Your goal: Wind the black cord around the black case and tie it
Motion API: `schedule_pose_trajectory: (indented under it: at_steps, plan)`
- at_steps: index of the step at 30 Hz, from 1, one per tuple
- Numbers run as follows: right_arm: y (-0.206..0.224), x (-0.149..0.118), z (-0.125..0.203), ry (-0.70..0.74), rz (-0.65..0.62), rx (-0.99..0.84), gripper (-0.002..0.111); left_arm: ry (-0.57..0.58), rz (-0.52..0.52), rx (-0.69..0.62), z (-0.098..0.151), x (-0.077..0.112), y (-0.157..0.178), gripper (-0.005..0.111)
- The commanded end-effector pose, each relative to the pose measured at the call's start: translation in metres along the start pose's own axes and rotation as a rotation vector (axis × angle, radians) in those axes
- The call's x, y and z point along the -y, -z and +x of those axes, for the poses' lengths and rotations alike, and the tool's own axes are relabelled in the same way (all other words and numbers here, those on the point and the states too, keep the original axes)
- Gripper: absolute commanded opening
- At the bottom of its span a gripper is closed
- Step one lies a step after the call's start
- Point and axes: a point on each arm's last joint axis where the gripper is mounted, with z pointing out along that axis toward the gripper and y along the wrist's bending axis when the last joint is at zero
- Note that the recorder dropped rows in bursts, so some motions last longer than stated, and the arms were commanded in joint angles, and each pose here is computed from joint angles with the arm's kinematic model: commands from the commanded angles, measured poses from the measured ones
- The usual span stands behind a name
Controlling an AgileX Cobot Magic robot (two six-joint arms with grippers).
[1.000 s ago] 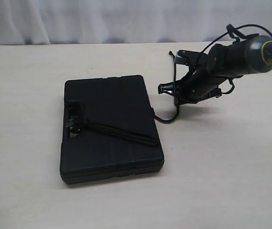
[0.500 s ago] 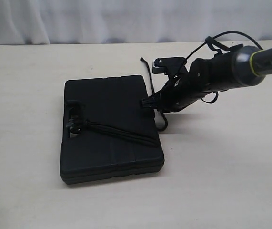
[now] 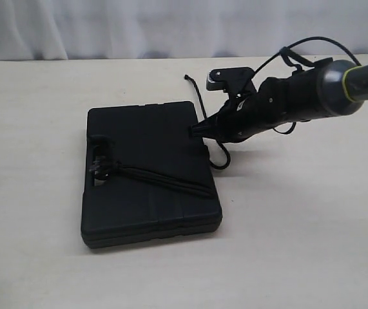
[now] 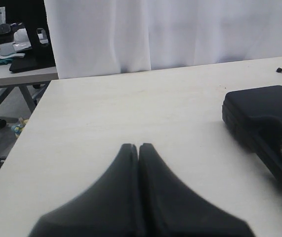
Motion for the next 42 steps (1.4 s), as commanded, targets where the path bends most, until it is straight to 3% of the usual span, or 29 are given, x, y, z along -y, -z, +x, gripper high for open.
schedule_pose_trajectory:
  at_steps: [1,10,16,21,24,26,29,33,38,42]
  plan:
    - [0.016,0.004,0.001,0.028,0.016,0.107,0.004,0.004,0.007,0.005,0.0,0.001,0.0,0.0]
    - [0.034,0.023,0.019,0.058,0.061,0.153,0.004,0.004,0.007,0.005,0.0,0.001,0.0,0.0]
    - [0.042,0.03,0.026,0.072,0.075,0.137,0.004,-0.104,-0.025,0.087,-0.007,-0.002,0.0,0.0]
    - [0.043,0.03,0.026,0.072,0.074,0.135,0.004,-0.122,-0.026,0.09,-0.007,-0.002,0.0,0.0]
    - [0.043,0.03,0.026,0.072,0.074,0.135,0.004,0.104,0.019,0.184,-0.016,0.001,0.001,0.0]
    - [0.043,0.03,0.026,0.071,0.074,0.133,0.004,0.209,0.03,0.322,-0.028,-0.001,0.004,0.0]
    - [0.043,0.03,0.027,0.08,0.074,0.129,0.004,0.473,0.046,0.516,-0.043,-0.007,0.012,0.0]
    - [0.043,0.03,0.026,0.08,0.075,0.136,0.004,0.57,0.074,0.651,-0.053,-0.01,0.018,0.0]
    - [0.043,0.03,0.026,0.08,0.075,0.14,0.004,0.373,0.227,0.645,-0.084,0.005,0.022,0.0]
    - [0.043,0.03,0.026,0.08,0.075,0.14,0.004,0.236,0.415,0.595,-0.117,0.022,0.011,0.0]
